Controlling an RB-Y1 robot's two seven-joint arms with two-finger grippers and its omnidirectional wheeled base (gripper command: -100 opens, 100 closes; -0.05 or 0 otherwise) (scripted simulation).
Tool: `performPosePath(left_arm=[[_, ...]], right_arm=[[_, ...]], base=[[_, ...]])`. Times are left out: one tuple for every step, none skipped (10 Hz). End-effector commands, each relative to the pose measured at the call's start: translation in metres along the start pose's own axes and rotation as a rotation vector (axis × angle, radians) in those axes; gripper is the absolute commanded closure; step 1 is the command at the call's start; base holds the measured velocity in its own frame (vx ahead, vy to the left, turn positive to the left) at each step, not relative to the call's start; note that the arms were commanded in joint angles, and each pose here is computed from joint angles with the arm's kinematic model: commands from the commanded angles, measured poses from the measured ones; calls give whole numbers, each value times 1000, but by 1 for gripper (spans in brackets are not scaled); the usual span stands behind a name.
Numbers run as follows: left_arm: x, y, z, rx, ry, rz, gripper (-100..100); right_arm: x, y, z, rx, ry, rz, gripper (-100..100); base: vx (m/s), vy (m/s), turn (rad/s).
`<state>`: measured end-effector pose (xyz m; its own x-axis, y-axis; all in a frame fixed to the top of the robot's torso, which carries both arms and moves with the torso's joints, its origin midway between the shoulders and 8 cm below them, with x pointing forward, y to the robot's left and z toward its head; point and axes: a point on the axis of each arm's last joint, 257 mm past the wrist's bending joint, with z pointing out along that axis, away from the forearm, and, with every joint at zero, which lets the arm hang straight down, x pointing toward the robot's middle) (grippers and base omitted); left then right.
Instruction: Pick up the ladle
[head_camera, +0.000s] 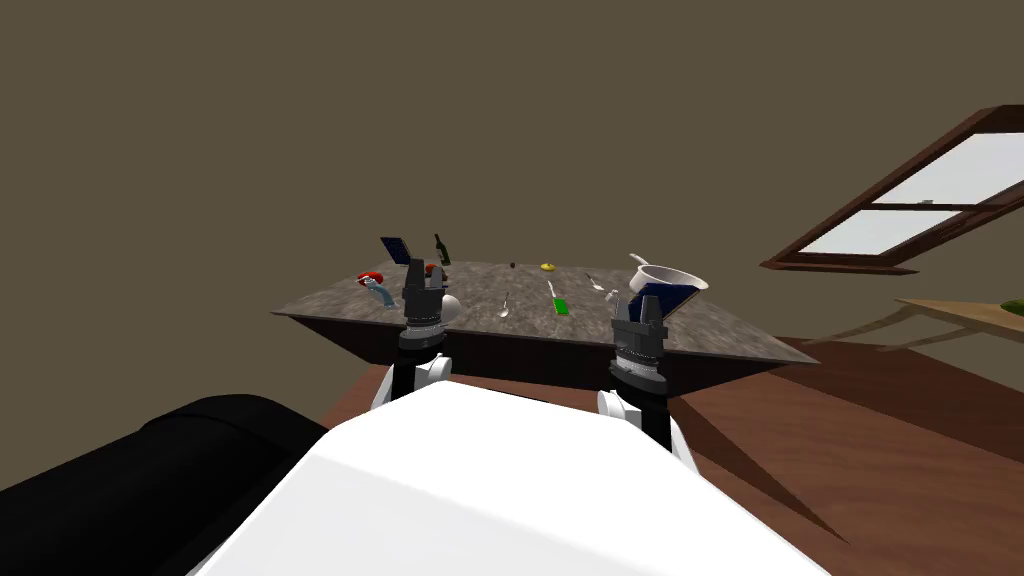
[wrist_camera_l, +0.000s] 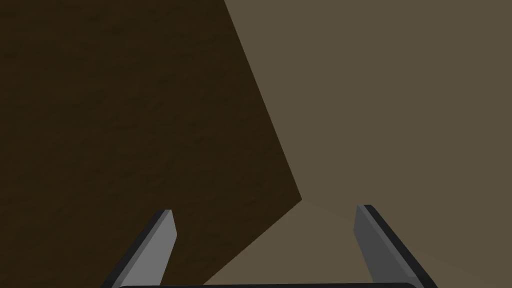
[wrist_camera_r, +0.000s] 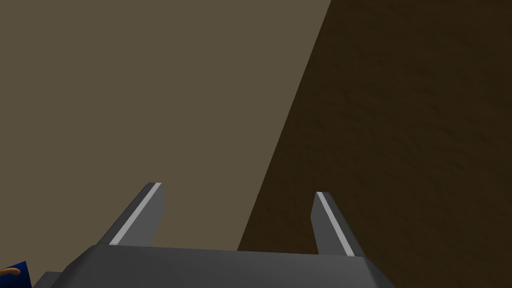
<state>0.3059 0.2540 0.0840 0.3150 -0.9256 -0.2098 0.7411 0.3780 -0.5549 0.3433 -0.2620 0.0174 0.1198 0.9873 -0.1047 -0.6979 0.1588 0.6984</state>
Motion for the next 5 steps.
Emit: performPosePath(left_arm=[[-1,0,0,0,18,16,-100],[-4,0,0,-2,30,31,-100],[-8,2,0,-8,41,50,-100],[-13,4,1,-18,50,71,-100],[-19,7,1,-33,58,94,-100]], right_arm=[[0,0,0,0,0,0,0],[0,0,0,0,0,0,0],[0,0,0,0,0,0,0],[0,0,0,0,0,0,0],[0,0,0,0,0,0,0]], base=[[-52,6,-48],[-118,19,-90],[-139,13,-114],[-147,-3,-145],[-145,10,-166]])
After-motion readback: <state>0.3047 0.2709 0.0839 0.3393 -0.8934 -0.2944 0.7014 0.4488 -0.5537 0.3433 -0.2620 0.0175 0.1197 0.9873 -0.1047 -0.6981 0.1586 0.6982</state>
